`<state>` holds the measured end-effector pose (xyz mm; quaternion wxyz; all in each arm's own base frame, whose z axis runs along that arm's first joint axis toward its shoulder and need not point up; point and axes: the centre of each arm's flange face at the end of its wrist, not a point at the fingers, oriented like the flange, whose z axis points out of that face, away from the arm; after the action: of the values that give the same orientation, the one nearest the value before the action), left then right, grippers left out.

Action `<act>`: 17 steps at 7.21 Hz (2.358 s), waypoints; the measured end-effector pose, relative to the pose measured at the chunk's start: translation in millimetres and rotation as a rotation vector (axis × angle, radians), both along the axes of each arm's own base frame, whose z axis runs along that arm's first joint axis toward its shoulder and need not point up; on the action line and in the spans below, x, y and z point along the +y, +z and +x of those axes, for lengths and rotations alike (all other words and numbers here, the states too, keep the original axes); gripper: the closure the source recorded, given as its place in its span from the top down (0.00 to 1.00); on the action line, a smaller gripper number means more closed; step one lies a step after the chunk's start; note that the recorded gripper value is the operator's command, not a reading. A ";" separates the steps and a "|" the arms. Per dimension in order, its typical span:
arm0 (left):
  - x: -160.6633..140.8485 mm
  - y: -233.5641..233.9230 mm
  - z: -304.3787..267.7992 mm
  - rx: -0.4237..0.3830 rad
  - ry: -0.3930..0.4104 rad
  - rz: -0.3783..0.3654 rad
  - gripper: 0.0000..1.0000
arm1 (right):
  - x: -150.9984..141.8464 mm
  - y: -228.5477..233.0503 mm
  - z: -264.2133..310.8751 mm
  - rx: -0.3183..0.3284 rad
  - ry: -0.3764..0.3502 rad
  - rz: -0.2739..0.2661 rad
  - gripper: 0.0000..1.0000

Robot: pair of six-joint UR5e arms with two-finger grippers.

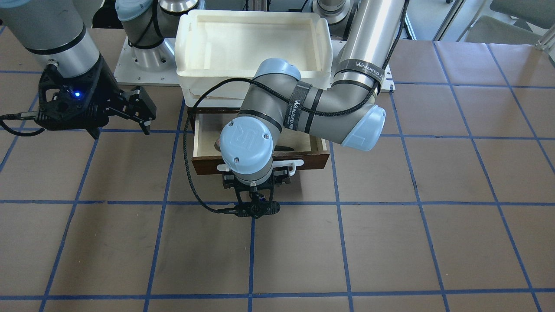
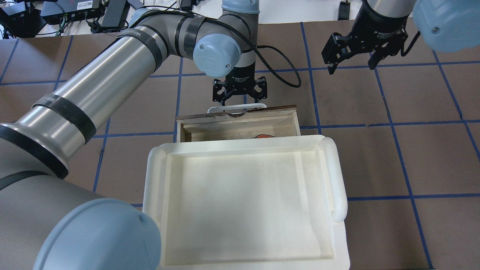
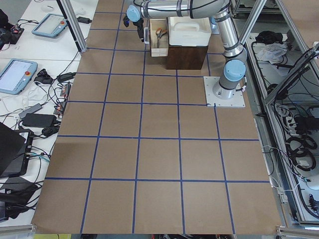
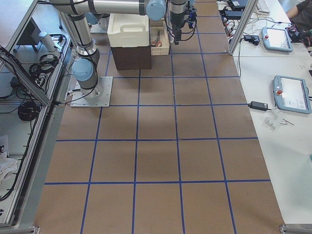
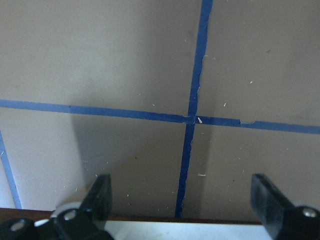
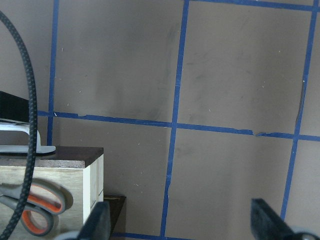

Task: Put scissors in drawer and close it
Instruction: 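Push the drawer front with the left gripper away from the robot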

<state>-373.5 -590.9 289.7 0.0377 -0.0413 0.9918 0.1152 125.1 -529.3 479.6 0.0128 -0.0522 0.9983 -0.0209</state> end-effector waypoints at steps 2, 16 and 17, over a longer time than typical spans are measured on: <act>12.6 6.1 1.3 0.020 0.018 0.021 1.00 | 4.2 -3.5 0.1 0.000 0.000 0.002 1.00; 98.0 10.8 -5.6 -0.052 -0.058 0.124 1.00 | 4.6 -4.8 -0.5 -0.001 0.006 -0.001 0.99; 92.3 15.7 -1.5 -0.067 -0.062 0.091 1.00 | 4.6 -4.8 -0.4 -0.002 0.006 -0.001 0.99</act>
<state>-375.0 -498.6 305.4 0.0764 -0.0127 0.9844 0.1578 124.7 -524.7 474.8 0.0136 -0.0550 0.9982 -0.0213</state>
